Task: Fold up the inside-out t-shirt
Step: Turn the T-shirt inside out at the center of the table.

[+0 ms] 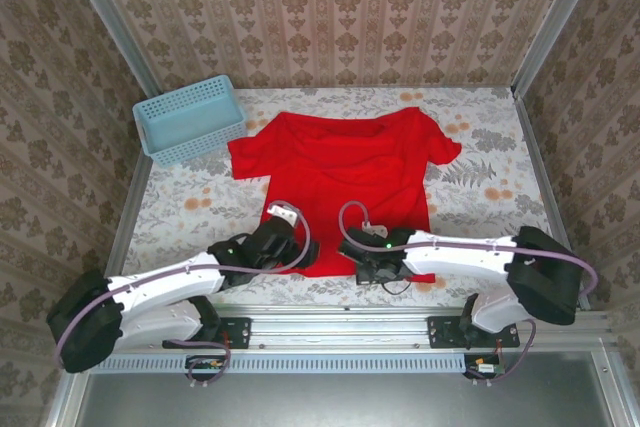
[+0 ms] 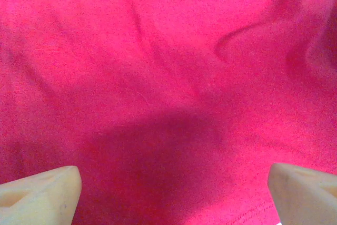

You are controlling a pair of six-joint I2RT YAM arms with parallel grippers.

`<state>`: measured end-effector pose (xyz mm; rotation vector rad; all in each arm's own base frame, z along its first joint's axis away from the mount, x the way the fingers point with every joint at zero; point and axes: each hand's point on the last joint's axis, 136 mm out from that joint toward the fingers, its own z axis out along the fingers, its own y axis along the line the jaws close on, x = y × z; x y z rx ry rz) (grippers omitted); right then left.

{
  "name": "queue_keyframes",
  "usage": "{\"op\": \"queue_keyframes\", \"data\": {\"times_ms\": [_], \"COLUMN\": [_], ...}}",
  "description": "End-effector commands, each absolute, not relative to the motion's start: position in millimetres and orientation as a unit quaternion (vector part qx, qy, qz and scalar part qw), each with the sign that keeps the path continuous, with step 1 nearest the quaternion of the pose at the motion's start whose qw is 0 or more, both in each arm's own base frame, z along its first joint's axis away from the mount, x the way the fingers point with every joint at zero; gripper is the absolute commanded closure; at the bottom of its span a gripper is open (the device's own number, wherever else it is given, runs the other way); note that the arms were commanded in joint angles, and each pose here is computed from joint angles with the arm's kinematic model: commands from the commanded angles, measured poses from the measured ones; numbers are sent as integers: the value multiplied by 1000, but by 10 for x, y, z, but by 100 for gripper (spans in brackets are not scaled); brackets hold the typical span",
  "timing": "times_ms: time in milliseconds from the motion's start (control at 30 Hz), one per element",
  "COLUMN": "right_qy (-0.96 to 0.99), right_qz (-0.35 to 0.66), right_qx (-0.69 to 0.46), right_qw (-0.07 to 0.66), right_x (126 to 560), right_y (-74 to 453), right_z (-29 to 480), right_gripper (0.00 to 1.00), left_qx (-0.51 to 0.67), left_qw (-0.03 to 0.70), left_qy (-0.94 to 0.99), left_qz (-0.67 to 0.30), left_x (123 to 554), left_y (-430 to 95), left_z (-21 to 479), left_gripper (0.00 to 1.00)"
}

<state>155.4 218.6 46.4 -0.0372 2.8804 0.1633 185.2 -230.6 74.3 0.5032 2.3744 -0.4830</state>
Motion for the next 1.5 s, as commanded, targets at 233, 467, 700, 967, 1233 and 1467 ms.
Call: {"op": "queue_keyframes", "data": {"times_ms": [233, 467, 700, 967, 1233, 1467], "right_qy": [976, 977, 964, 959, 949, 945], "right_qz": [125, 133, 183, 197, 223, 207], "right_qx": [-11, 4, 1, 13, 35, 29], "right_qw": [175, 164, 191, 202, 220, 250], "right_x": [1678, 1676, 1771, 1808, 1844, 1931], "right_y": [2153, 2083, 2246, 2214, 2125, 2013], "right_z": [1017, 936, 1203, 1315, 1395, 1329], "right_gripper": [100, 100, 100, 100, 100, 92], "left_qx": [322, 357, 379, 333, 324, 306], "left_qw": [362, 348, 349, 383, 387, 398], "left_qy": [848, 837, 829, 838, 840, 835], "left_qz": [-214, -226, -218, -199, -201, -224], "left_x": [1690, 1615, 1594, 1901, 2031, 2139], "left_y": [-3028, -3262, -3452, -3494, -3507, -3495], "left_z": [1067, 1023, 984, 1001, 1049, 1358], "left_gripper": [4, 4, 3, 9, 43, 86]}}
